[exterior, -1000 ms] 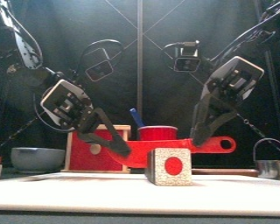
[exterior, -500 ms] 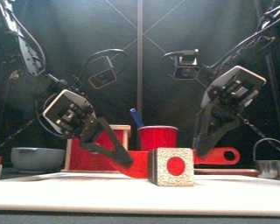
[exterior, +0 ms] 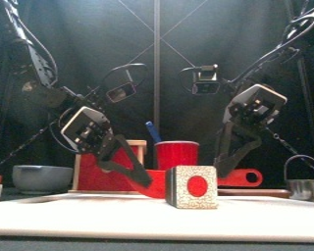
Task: Cut the sushi into 4 pieces with the knife
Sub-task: Cut the sushi into 4 pieces
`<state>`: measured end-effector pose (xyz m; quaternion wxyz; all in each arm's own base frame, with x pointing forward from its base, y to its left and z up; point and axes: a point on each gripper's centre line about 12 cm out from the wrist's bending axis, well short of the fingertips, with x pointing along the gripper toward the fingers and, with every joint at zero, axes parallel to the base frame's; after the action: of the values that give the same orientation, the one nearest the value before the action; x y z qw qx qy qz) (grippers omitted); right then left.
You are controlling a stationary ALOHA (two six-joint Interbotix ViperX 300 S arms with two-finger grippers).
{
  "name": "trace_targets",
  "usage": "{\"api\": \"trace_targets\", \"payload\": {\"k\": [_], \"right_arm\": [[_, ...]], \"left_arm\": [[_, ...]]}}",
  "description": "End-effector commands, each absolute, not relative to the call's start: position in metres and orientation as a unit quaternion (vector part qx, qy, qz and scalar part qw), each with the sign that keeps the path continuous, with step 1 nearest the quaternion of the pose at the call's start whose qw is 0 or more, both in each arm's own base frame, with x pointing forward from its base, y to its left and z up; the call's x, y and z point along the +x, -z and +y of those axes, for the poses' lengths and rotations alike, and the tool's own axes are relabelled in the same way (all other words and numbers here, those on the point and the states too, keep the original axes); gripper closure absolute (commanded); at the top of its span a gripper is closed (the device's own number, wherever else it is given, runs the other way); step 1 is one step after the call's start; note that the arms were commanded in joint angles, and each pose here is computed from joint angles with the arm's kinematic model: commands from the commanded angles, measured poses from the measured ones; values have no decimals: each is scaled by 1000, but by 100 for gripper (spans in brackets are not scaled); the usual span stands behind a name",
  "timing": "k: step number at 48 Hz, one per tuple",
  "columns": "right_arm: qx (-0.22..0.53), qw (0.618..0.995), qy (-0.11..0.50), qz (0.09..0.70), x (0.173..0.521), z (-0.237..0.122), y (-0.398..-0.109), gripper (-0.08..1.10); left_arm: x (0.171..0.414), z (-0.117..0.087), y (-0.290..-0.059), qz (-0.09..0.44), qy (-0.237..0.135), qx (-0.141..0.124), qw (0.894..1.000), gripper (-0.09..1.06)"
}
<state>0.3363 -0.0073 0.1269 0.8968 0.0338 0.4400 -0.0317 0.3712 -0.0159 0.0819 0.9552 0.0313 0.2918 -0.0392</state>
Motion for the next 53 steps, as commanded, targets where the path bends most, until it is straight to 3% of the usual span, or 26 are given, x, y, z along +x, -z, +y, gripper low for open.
{"api": "trace_targets", "payload": {"k": [1,18,38,53], "right_arm": [[38,910,33,412,342,-7,-153,84],[35,925,-5,378,335,24,-192,84],[42,917,-11,396,338,31,-171,84],[49,911,-10,409,339,33,-160,84]], "left_arm": [[376,-20,-98,277,46,38,959,64],[367,-60,-145,228,97,51,968,64],[364,-89,-126,252,121,39,959,64],[367,-94,-120,259,125,38,957,64]]}}
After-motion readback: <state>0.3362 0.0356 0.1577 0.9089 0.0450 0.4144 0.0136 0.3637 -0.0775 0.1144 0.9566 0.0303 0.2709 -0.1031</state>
